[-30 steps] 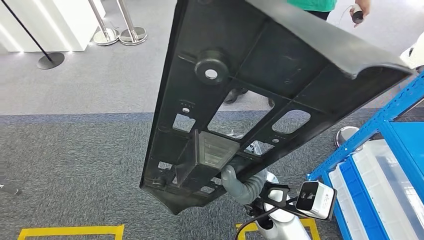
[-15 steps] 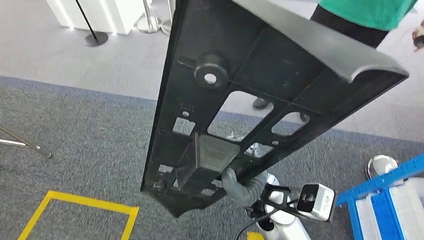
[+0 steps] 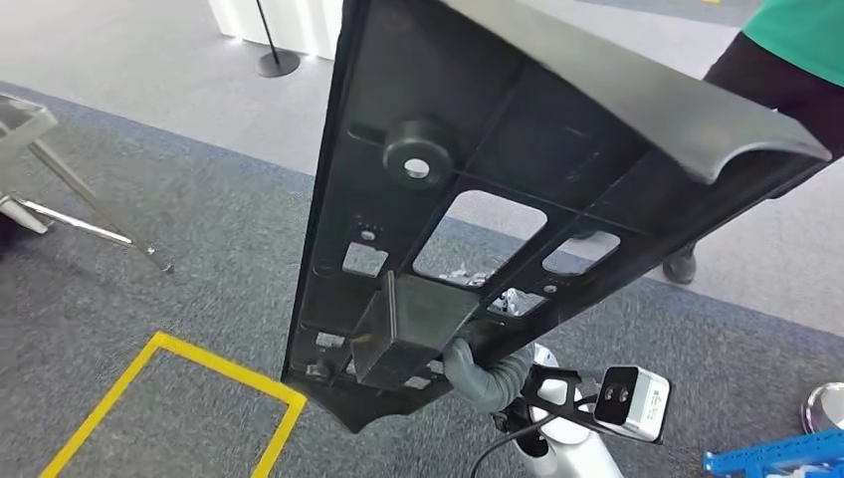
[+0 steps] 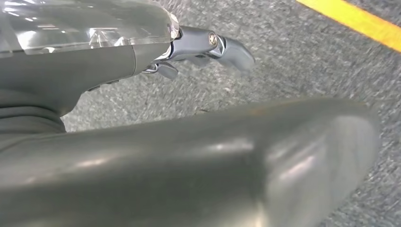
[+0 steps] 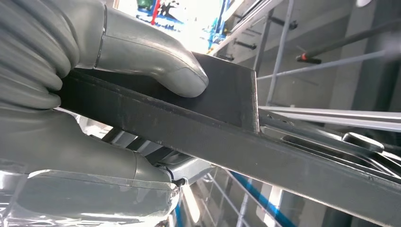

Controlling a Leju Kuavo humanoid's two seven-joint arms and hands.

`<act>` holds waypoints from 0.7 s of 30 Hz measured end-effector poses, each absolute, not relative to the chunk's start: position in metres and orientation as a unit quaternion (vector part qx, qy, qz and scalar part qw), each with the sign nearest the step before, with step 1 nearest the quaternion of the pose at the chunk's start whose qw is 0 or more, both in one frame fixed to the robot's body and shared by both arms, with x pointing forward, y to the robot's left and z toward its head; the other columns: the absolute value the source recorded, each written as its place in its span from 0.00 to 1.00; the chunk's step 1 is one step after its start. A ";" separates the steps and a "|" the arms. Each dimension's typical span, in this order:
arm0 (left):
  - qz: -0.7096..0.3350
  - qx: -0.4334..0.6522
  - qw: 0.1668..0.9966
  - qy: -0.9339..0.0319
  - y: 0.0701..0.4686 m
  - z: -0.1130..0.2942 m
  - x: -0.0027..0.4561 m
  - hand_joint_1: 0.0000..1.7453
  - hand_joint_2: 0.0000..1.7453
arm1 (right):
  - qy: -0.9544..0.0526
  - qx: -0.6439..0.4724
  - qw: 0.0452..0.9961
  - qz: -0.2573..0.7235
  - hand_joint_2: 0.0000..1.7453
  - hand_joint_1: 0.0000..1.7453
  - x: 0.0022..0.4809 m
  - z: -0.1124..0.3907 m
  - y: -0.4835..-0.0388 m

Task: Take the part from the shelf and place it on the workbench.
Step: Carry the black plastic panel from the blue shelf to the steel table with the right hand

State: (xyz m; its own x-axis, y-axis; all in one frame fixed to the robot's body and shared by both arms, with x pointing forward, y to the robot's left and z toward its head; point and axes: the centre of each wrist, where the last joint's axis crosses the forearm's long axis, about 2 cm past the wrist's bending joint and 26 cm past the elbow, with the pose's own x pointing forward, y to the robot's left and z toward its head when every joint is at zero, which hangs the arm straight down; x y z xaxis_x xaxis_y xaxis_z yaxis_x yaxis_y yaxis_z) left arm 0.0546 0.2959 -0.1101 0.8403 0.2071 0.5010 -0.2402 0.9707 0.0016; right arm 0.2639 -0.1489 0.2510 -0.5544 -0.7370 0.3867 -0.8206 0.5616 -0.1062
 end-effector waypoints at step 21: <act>0.118 0.032 0.960 -0.253 0.295 -0.110 0.058 0.00 0.00 | -0.870 0.445 0.152 0.145 1.00 1.00 0.267 0.251 -0.149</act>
